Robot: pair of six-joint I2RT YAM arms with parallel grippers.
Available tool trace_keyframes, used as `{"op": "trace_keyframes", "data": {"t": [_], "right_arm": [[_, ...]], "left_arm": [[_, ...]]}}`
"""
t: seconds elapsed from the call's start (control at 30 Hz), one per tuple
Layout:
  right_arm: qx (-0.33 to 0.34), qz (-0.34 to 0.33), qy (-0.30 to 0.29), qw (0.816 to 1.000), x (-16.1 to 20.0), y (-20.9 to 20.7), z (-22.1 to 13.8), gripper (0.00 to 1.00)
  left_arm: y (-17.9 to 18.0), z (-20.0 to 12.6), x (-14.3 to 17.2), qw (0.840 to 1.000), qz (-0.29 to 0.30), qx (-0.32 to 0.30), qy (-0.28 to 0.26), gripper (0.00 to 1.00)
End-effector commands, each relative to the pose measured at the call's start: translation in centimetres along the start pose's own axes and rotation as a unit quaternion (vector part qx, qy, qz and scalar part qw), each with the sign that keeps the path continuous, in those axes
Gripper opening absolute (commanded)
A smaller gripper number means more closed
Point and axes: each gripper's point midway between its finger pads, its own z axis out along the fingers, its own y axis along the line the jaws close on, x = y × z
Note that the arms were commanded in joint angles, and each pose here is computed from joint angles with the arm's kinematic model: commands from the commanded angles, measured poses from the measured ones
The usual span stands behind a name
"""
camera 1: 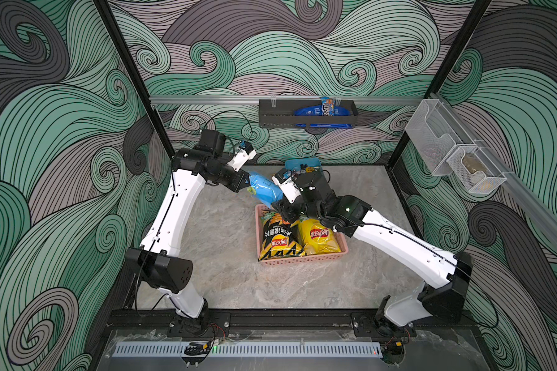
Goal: Put the potato chips into the basket
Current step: Pick up the potato chip from the center of the board.
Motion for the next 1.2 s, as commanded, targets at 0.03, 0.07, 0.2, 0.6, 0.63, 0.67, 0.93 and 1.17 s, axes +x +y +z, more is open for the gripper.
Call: {"op": "trace_keyframes", "data": {"t": [0.03, 0.07, 0.2, 0.6, 0.63, 0.67, 0.93, 1.17], "right_arm": [[0.047, -0.033, -0.016, 0.998, -1.8, -0.9, 0.0, 0.57], [0.046, -0.035, -0.017, 0.998, -1.9, -0.9, 0.1, 0.57], [0.038, -0.046, -0.009, 0.998, -1.8, -0.4, 1.2, 0.56], [0.000, -0.037, 0.004, 0.999, -1.2, 1.1, 2.6, 0.41], [-0.001, -0.035, 0.001, 0.999, -1.4, 1.1, 2.5, 0.38], [0.000, -0.034, -0.002, 0.999, -1.6, 1.1, 2.4, 0.34], [-0.012, -0.026, -0.014, 0.999, -2.3, 1.3, 1.4, 0.23], [-0.031, -0.013, -0.020, 0.999, -2.6, 1.7, 0.7, 0.04]], "left_arm": [[-1.4, -0.9, -0.1, 1.000, 0.023, 0.006, -0.011, 0.00], [-1.5, -0.9, -0.1, 1.000, 0.024, 0.006, -0.010, 0.00], [-1.6, -1.0, -0.2, 1.000, 0.028, 0.007, -0.011, 0.00], [-2.1, -1.1, -0.4, 0.999, 0.035, 0.010, -0.015, 0.00], [-2.1, -1.1, -0.4, 0.999, 0.034, 0.010, -0.015, 0.00], [-2.1, -1.1, -0.4, 0.999, 0.035, 0.009, -0.015, 0.00], [-2.1, -1.4, -0.9, 0.999, 0.036, 0.006, -0.025, 0.00], [-2.0, -2.1, -1.8, 0.998, 0.032, -0.005, -0.044, 0.09]]}}
